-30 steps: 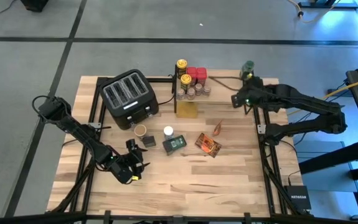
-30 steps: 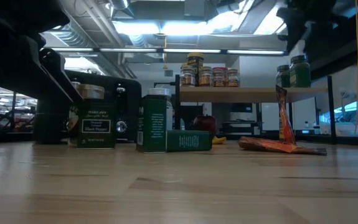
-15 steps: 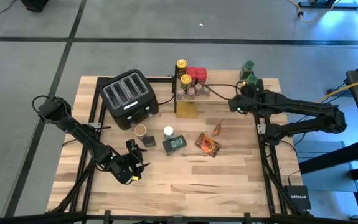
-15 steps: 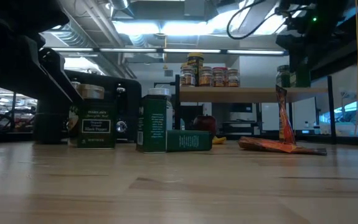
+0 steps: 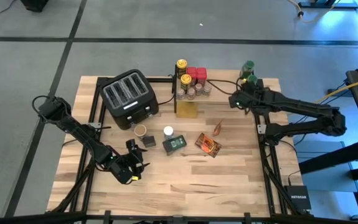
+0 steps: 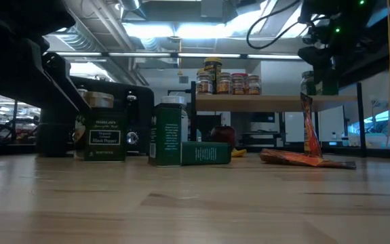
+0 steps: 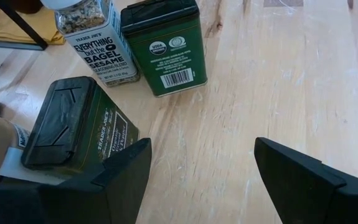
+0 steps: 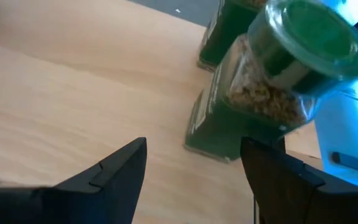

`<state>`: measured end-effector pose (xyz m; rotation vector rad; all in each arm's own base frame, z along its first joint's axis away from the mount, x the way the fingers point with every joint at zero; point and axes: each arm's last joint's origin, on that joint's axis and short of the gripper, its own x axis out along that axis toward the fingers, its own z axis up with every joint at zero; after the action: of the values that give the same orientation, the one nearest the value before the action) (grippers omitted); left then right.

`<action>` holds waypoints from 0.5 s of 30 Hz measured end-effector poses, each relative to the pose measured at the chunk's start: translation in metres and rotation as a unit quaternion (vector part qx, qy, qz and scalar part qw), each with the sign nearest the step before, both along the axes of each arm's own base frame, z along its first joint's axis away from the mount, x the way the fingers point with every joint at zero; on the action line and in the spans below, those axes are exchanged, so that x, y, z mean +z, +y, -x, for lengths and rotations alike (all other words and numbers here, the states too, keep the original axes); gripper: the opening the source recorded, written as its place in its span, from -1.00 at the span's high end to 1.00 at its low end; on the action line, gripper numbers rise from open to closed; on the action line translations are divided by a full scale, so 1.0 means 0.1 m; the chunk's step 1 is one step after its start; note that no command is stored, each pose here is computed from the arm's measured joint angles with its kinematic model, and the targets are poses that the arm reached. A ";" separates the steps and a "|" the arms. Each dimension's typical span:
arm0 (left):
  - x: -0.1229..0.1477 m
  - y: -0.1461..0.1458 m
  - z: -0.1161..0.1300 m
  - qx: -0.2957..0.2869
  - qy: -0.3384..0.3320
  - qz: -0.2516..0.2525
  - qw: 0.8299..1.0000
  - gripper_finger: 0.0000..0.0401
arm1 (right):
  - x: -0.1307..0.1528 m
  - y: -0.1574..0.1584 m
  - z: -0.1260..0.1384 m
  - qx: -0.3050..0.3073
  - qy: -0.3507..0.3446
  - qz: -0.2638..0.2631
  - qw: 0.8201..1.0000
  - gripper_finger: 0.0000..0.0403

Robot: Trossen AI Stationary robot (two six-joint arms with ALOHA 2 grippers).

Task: Shelf spices
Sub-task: Put the green seasoning bottle on the shelf

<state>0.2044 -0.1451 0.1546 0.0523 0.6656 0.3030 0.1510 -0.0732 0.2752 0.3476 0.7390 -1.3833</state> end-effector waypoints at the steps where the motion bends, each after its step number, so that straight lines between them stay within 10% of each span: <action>1: 0.00 0.00 0.00 0.000 0.000 0.000 1.000 -0.39 | 0.00 -0.02 0.00 -0.004 -0.002 0.001 1.000 -0.32; 15: 0.00 0.00 0.00 0.001 0.000 0.001 1.000 -0.39 | 0.01 -0.15 0.02 -0.019 -0.014 -0.005 1.000 -0.32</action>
<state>0.2044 -0.1451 0.1546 0.0504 0.6654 0.3036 0.1489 -0.0883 0.2767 0.3902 0.7209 -1.4079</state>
